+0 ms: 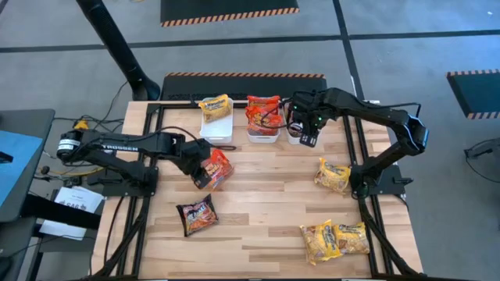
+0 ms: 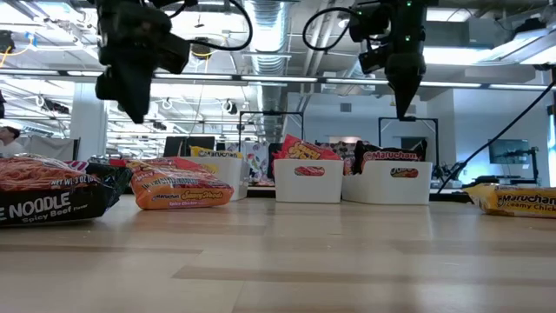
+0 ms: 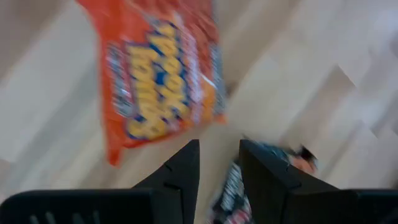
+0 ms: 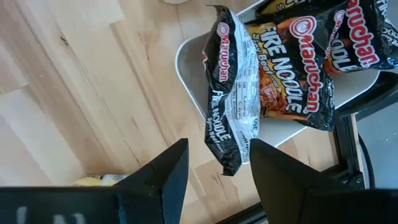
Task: Sort Maruchan noodles
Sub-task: Put the orange noodle pack into the middle white bin
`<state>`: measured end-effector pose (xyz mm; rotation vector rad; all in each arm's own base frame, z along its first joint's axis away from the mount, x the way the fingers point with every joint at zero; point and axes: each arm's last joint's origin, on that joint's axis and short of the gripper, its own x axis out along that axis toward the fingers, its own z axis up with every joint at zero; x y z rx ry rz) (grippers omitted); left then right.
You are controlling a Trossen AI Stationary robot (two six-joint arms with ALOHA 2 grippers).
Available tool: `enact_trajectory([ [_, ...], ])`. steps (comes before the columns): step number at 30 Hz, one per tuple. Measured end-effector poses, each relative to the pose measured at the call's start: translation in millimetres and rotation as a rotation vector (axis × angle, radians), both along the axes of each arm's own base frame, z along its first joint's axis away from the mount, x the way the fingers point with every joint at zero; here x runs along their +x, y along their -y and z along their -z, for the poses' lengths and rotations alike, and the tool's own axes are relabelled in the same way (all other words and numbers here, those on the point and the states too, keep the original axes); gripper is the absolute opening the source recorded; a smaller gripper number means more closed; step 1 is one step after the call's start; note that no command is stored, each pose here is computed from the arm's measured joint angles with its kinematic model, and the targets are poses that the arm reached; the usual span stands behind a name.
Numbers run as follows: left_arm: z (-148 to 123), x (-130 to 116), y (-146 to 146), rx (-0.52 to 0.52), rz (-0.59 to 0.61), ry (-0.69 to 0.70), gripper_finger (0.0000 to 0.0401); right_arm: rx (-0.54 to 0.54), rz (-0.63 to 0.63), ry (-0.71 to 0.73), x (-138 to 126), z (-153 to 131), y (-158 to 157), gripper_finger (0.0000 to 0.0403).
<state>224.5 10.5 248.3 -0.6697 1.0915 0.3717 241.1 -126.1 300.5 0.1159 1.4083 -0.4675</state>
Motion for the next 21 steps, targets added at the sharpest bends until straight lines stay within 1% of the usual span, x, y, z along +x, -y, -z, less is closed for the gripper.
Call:
enact_trajectory([
  [4,0,0,6,-0.110,0.055,0.004,0.0099,0.001,0.023,0.014,2,0,-3,0.0197],
  [6,-1,0,9,-0.145,0.069,0.002,0.0099,0.002,0.032,0.015,2,0,-3,0.0197],
  [13,1,-3,17,-0.183,0.053,-0.040,0.0099,0.003,0.034,0.014,2,0,-3,0.0197],
  [16,1,-5,18,-0.166,0.070,-0.059,0.0099,0.003,0.034,0.014,2,0,-3,0.0196],
  [18,2,-5,18,-0.121,0.073,-0.056,0.0099,0.003,0.033,0.015,2,0,-3,0.0196],
  [21,2,-4,15,-0.031,0.041,-0.050,0.0099,0.003,0.034,0.015,2,0,-3,0.0196],
])
